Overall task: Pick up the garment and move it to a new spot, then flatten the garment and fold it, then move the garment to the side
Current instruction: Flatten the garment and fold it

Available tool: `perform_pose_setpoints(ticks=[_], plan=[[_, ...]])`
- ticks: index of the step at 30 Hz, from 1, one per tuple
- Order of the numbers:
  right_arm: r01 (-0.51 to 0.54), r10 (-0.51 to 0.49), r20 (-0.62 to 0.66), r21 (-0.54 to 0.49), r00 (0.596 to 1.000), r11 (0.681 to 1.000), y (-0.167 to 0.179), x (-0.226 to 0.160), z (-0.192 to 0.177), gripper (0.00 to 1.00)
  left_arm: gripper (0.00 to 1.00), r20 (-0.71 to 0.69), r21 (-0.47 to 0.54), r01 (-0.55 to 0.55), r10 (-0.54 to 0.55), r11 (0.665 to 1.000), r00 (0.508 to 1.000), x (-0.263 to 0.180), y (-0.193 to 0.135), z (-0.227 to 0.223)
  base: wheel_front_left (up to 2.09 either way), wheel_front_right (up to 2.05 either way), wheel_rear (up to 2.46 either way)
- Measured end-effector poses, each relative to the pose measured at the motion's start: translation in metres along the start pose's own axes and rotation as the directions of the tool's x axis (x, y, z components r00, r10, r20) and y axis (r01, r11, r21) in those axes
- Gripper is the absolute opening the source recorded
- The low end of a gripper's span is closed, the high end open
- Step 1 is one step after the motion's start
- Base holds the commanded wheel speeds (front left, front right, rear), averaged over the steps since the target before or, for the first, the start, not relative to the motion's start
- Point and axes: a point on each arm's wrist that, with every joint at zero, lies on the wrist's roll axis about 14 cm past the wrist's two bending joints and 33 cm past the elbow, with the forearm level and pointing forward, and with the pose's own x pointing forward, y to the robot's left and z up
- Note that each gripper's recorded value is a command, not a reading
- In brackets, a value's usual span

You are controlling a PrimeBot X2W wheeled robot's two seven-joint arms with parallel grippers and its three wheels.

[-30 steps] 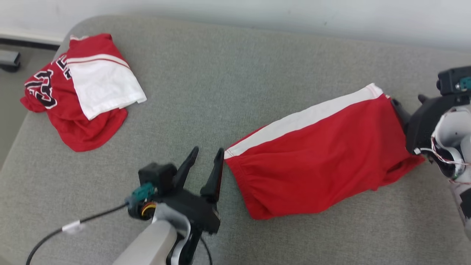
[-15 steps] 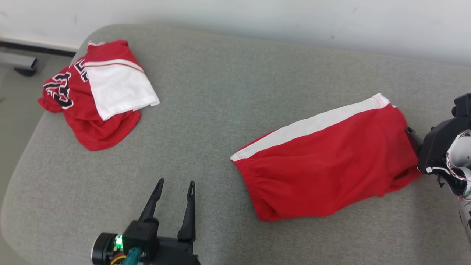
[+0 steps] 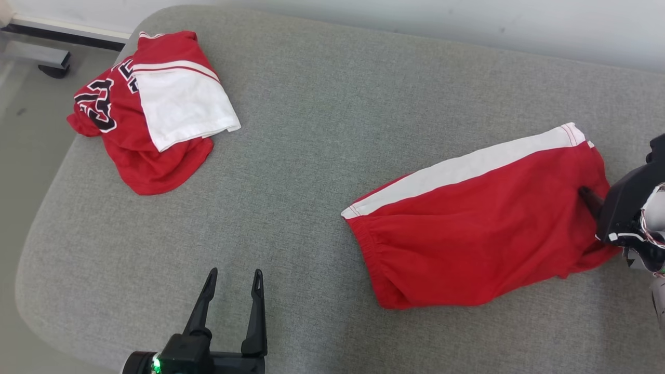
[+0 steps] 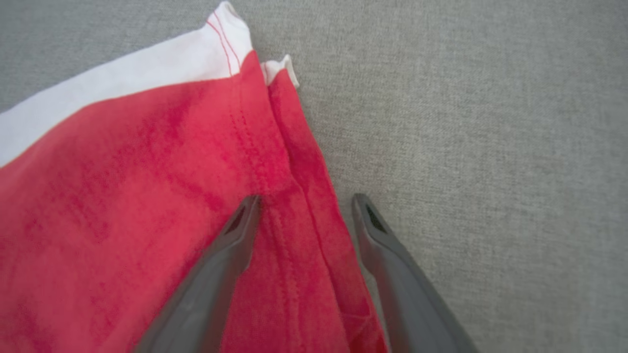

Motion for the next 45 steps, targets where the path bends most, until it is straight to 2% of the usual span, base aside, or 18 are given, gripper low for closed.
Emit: perform_pose_setpoints(ticks=[1, 4, 10, 19, 24, 31, 38, 45], plan=[[-0.004, 0.004, -0.008, -0.002, 1.000, 1.000, 0.002, -0.001, -0.001, 0.00, 1.00, 0.000, -0.002, 0.002, -0.002, 1.000, 1.000, 0.000, 0.000, 0.000, 0.00, 0.00, 0.00], [-0.017, 0.017, -0.030, 0.005, 0.999, 1.000, 0.004, -0.004, -0.008, 0.00, 1.00, -0.001, -0.011, 0.015, -0.015, 1.000, 1.000, 0.002, -0.004, -0.002, 0.00, 0.00, 0.00], [0.006, -0.006, 0.019, 0.011, 1.000, 1.000, -0.008, -0.018, -0.012, 0.00, 1.00, -0.009, -0.015, 0.046, -0.046, 0.999, 0.999, 0.004, -0.011, -0.006, 0.00, 0.00, 0.00], [0.151, -0.156, 0.092, 0.062, 0.983, 0.987, -0.068, -0.061, -0.026, 0.00, 1.00, -0.008, -0.031, 0.110, -0.110, 0.993, 0.994, 0.008, -0.029, -0.008, 0.00, 0.00, 0.00], [0.238, -0.251, 0.150, 0.096, 0.956, 0.966, -0.099, -0.086, -0.025, 0.00, 1.00, -0.014, -0.043, 0.158, -0.159, 0.987, 0.987, 0.011, -0.042, -0.010, 0.00, 0.00, 0.00], [0.322, -0.342, 0.165, 0.136, 0.925, 0.937, -0.126, -0.115, -0.040, 0.00, 1.00, -0.023, -0.052, 0.188, -0.189, 0.981, 0.982, 0.010, -0.050, -0.014, 0.00, 0.00, 0.00], [0.311, -0.332, 0.207, 0.129, 0.920, 0.942, -0.117, -0.127, -0.034, 0.00, 1.00, -0.025, -0.056, 0.194, -0.196, 0.979, 0.980, 0.006, -0.053, -0.015, 0.00, 0.00, 0.00], [0.187, -0.198, 0.283, 0.066, 0.938, 0.980, -0.061, -0.137, -0.015, 0.00, 1.00, -0.016, -0.065, 0.201, -0.203, 0.977, 0.979, -0.003, -0.055, -0.012, 0.00, 0.00, 0.00]])
